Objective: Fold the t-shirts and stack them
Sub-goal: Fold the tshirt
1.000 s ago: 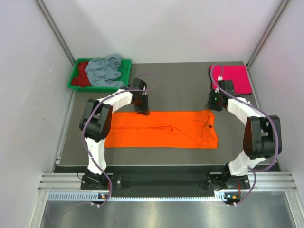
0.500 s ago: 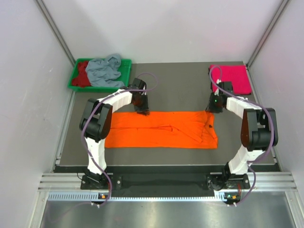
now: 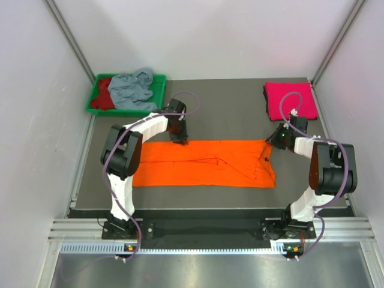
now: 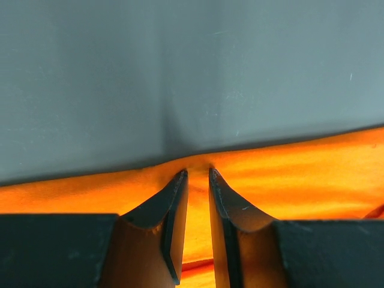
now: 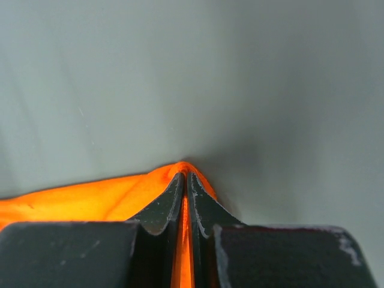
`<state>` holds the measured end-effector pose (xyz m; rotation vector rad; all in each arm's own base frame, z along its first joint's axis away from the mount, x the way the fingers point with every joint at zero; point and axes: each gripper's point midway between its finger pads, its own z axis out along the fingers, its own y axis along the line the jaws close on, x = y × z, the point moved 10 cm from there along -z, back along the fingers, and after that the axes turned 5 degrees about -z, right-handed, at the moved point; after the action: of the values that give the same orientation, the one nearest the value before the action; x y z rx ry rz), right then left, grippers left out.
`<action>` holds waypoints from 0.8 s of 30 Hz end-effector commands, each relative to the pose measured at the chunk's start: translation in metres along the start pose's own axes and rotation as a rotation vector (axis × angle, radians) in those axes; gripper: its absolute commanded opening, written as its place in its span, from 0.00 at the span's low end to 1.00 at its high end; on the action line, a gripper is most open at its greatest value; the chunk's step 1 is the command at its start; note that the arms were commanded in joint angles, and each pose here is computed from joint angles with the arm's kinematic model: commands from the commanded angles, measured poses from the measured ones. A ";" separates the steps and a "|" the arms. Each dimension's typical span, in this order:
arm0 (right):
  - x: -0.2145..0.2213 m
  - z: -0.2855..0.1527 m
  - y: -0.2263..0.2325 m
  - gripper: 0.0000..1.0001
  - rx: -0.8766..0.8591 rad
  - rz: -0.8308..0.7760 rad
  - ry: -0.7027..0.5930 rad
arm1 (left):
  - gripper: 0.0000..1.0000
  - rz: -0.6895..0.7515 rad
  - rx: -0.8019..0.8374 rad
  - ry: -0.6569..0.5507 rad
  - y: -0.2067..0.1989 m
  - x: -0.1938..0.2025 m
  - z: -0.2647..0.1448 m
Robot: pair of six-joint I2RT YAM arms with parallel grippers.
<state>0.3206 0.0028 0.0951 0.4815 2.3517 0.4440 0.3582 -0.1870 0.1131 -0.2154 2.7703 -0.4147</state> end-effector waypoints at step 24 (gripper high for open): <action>-0.050 -0.046 0.019 0.36 0.053 0.022 -0.030 | 0.29 -0.075 -0.208 -0.153 0.053 -0.048 -0.064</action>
<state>0.3273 -0.0069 0.1284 0.5229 2.3800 0.4438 0.3770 -0.1461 0.1451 -0.3008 2.7162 -0.1934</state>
